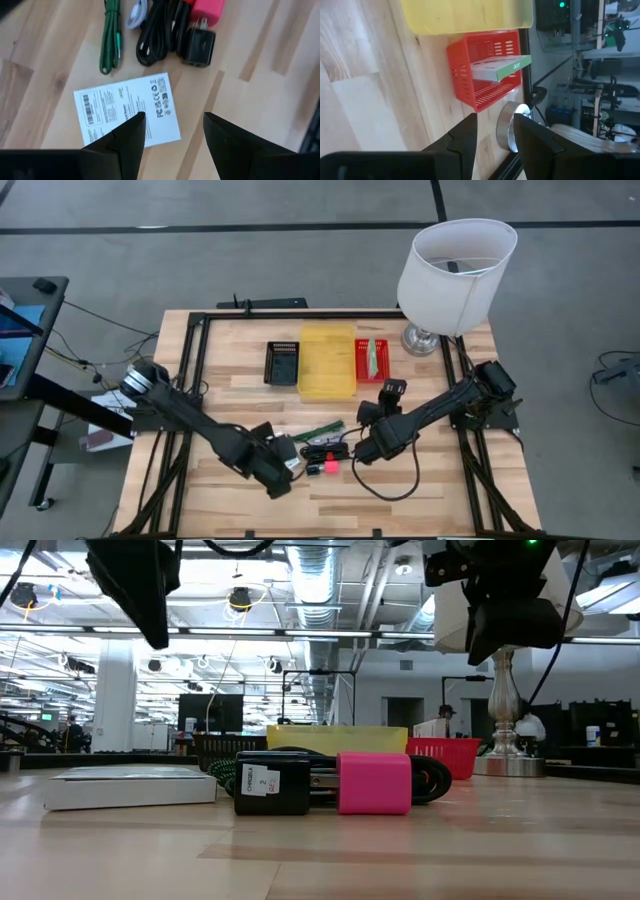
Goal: Pick and place items into bin
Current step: Put the white and green card reader box into the red bin
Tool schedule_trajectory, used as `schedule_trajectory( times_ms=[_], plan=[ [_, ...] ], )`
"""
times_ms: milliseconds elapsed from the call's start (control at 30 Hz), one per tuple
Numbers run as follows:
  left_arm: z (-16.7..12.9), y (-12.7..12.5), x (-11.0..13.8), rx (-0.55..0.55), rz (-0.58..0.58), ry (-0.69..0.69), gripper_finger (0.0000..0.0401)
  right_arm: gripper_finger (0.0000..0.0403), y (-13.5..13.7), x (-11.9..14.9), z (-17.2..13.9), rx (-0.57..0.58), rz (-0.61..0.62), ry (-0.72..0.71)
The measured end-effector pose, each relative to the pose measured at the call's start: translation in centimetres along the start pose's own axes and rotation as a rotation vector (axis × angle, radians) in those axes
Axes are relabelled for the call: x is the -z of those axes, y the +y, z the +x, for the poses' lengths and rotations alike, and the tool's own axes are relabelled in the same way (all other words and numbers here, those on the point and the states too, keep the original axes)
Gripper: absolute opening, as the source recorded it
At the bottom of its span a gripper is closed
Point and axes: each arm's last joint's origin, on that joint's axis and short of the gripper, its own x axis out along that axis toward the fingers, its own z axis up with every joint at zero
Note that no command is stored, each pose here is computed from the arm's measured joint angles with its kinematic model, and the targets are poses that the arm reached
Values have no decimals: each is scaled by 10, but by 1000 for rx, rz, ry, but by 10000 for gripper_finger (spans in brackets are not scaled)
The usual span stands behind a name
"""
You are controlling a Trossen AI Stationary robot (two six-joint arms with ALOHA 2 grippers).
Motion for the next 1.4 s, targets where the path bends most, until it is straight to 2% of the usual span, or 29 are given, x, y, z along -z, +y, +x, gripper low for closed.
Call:
schedule_trajectory(
  times_ms=[233,533,833,1400],
  plan=[
    [19,-10,9,-39,-18,50,192,120,4,3,-5,-23,-42,2],
    [21,-13,15,-52,-104,48,192,120,12,10,-15,-28,-72,-32],
    [49,-17,20,-61,-112,180,192,120,20,17,-25,-35,-104,-67],
    [51,-13,14,-54,-125,188,192,120,23,21,-29,-72,-89,-46]
  ],
)
